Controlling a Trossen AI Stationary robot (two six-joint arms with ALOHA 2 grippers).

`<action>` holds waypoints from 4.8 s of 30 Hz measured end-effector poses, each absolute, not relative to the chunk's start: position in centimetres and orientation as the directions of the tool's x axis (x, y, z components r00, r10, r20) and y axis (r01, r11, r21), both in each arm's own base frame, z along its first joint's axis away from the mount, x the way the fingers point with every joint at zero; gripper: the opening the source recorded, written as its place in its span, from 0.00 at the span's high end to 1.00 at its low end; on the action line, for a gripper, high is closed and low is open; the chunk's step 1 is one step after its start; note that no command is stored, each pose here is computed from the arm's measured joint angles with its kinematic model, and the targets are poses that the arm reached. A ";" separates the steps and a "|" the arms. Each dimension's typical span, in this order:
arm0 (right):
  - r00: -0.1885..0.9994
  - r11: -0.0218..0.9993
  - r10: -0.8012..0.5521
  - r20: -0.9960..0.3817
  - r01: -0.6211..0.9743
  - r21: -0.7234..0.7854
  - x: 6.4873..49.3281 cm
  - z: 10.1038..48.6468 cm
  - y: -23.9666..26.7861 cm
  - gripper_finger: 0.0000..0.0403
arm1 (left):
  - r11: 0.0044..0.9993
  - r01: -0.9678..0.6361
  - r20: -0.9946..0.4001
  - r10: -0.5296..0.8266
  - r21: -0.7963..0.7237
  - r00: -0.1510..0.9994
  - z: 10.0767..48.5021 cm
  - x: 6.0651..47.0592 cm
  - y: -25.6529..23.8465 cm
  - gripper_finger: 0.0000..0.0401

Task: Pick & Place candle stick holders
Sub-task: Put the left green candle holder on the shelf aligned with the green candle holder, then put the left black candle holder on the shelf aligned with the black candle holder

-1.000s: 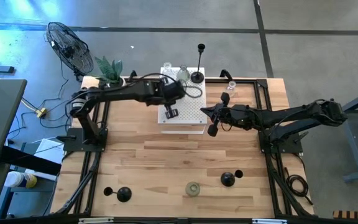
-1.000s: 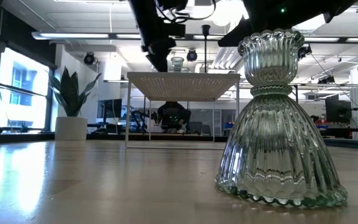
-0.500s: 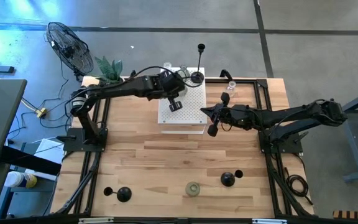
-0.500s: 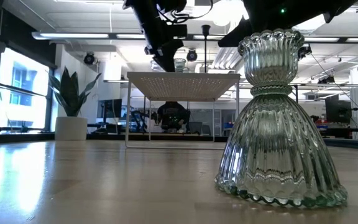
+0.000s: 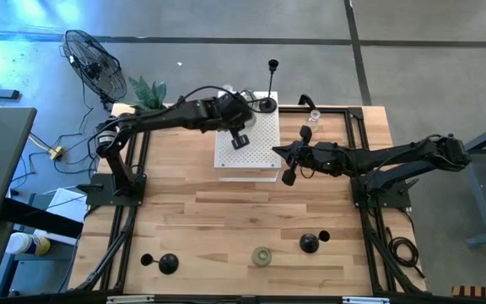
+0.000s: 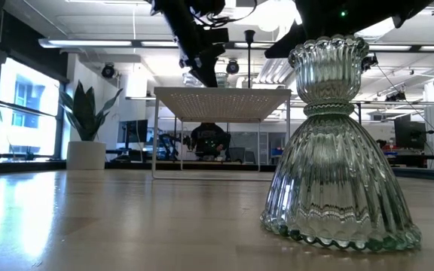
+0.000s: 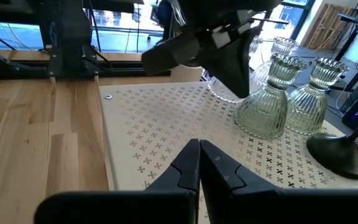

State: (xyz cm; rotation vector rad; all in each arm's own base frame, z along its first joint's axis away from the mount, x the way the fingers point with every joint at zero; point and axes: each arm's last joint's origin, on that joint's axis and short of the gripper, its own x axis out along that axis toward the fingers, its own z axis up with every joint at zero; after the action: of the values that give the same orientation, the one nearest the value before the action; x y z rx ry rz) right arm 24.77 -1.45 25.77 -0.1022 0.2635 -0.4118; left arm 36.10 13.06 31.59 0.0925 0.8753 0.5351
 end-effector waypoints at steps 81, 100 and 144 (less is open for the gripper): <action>0.924 0.935 -0.353 -0.149 0.342 -0.092 25.0 26.6 0.2 1.00 | 0.861 -0.116 -0.697 -0.314 -0.495 0.645 21.3 3.9 -19.1 0.88; 0.922 0.934 -0.356 -0.151 0.345 -0.093 25.0 26.6 0.2 1.00 | 0.882 0.039 -0.494 -0.299 -0.470 0.816 22.1 4.6 -20.6 0.56; 0.922 0.933 -0.356 -0.151 0.342 -0.111 25.0 26.6 0.2 1.00 | 0.944 0.083 -0.353 -0.200 -0.320 0.914 24.6 10.1 -20.1 0.90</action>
State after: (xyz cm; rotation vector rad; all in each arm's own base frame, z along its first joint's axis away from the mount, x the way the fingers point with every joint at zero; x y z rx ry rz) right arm 24.98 0.16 26.60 -0.0833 0.1706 -0.3583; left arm 10.13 -20.10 24.63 -0.3055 0.3919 -0.1479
